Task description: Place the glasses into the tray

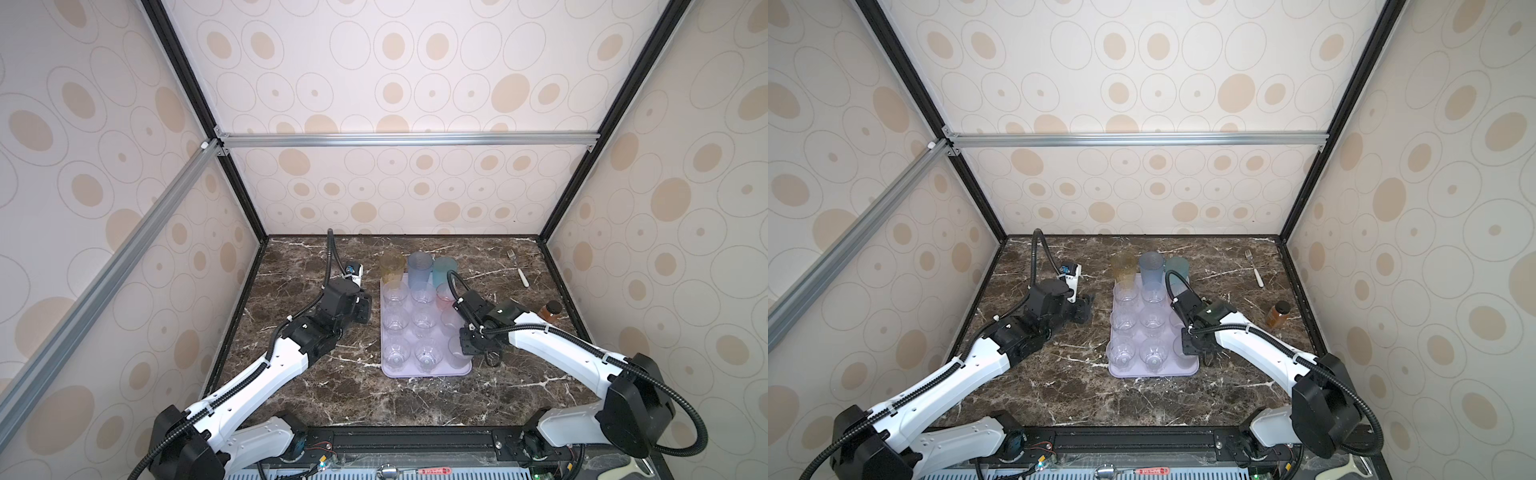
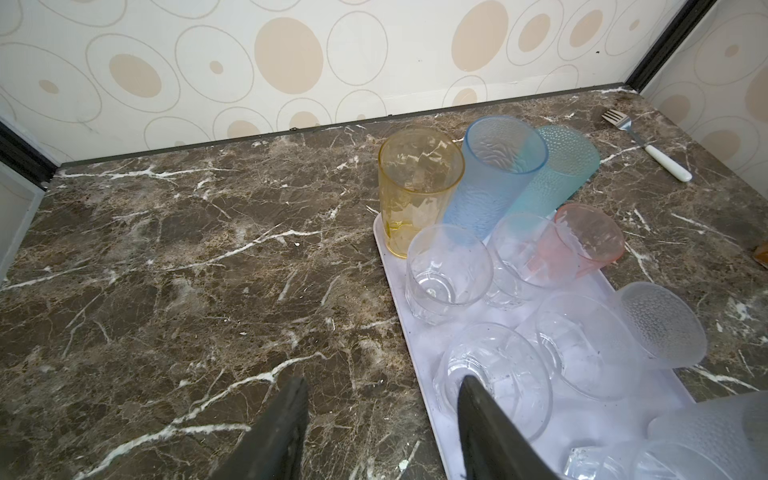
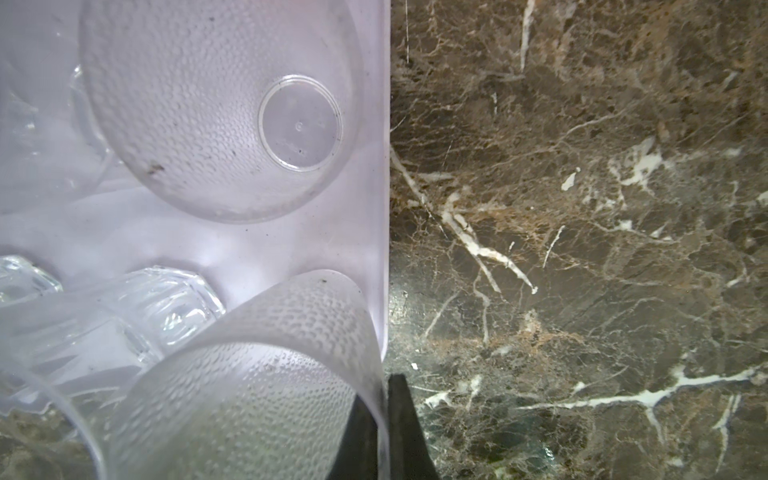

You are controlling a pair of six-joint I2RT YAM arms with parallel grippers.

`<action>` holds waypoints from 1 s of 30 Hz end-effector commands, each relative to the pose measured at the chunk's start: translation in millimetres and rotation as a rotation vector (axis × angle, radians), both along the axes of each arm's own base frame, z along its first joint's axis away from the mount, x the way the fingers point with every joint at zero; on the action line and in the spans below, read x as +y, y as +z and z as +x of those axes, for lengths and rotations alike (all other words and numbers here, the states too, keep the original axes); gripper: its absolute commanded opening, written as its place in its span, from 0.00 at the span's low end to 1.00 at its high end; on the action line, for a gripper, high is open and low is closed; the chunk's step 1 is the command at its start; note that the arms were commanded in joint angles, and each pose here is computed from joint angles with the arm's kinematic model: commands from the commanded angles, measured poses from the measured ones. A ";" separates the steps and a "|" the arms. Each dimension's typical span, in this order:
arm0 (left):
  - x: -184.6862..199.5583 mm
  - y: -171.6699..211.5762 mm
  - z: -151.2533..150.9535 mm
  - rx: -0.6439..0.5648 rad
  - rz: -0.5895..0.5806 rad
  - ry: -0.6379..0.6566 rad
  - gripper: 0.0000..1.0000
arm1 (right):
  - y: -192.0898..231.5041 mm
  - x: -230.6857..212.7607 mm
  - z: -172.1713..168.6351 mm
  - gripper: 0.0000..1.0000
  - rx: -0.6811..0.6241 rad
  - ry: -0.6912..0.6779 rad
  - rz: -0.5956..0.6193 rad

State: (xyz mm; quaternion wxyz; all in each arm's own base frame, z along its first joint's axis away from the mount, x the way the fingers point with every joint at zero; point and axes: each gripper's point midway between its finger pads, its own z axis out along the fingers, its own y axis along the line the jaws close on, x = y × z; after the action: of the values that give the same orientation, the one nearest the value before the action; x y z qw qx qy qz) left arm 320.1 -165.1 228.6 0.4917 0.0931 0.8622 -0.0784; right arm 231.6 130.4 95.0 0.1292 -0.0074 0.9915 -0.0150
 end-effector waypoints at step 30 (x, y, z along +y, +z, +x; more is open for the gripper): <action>56.4 56.8 -14.2 -0.273 -0.042 0.190 0.63 | 115.0 -50.9 53.2 0.43 -0.325 -0.084 0.077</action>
State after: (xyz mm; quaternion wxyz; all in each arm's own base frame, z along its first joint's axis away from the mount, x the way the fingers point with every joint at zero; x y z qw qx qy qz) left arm 306.0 -127.7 271.8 0.5716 0.0442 0.8172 -0.0594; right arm 280.8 103.0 199.4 0.2636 0.0227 0.9639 0.0310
